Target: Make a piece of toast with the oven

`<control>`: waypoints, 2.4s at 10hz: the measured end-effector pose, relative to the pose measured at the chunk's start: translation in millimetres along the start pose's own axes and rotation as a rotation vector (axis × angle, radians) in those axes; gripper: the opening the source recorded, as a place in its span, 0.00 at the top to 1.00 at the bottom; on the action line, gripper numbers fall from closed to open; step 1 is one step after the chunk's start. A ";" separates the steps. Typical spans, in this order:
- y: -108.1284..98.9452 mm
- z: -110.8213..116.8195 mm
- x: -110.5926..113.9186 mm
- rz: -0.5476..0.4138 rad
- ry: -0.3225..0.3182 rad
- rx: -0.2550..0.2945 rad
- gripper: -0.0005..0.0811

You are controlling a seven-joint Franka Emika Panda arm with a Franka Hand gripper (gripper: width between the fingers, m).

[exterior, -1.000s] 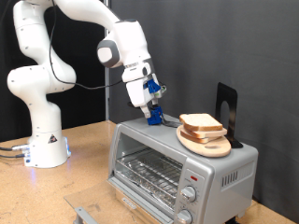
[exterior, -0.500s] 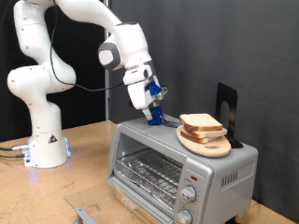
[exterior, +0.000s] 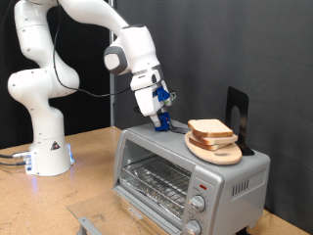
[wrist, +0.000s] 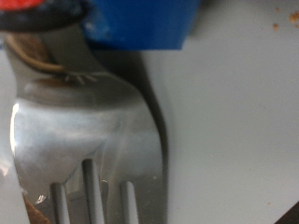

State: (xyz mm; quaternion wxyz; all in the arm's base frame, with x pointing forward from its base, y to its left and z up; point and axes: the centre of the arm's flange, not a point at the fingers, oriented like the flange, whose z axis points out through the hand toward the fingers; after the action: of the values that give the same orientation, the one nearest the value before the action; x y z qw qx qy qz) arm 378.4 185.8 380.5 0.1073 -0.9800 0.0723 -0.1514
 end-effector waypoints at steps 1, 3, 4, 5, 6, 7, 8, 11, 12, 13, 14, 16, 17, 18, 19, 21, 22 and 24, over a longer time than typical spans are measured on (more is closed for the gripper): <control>-0.4 0.2 -0.2 0.003 -0.001 0.003 0.01; -0.6 0.6 -0.6 0.014 -0.003 0.009 0.01; -0.3 0.7 -0.5 0.021 -0.005 0.012 0.15; 0.1 0.9 -0.4 0.030 -0.007 0.016 0.31; 0.5 0.9 -0.1 0.036 -0.008 0.018 0.31; 0.9 0.9 0.1 0.043 -0.008 0.019 0.41; 1.7 0.8 0.6 0.050 -0.008 0.020 0.41; 4.8 0.7 2.6 0.061 -0.010 0.018 0.41; 5.4 0.7 3.0 0.063 -0.010 0.018 0.41; 6.0 0.6 3.4 0.065 -0.010 0.018 0.41; 6.7 0.6 3.8 0.068 -0.011 0.018 0.41; 8.4 0.9 4.3 0.072 -0.016 0.016 0.41; 9.4 1.3 4.4 0.075 -0.021 0.014 0.41; 10.5 2.3 4.3 0.078 -0.026 0.013 0.13; 11.3 3.3 4.5 0.080 -0.029 0.012 0.13; 12.5 4.0 5.1 0.085 -0.031 0.012 0.01; 12.7 4.0 5.2 0.087 -0.031 0.013 0.01; 12.0 3.2 6.2 0.091 -0.030 0.017 0.01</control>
State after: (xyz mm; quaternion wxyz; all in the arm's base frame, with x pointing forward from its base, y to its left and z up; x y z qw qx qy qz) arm 383.9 173.7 376.5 0.1234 -0.9769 0.1139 -0.1323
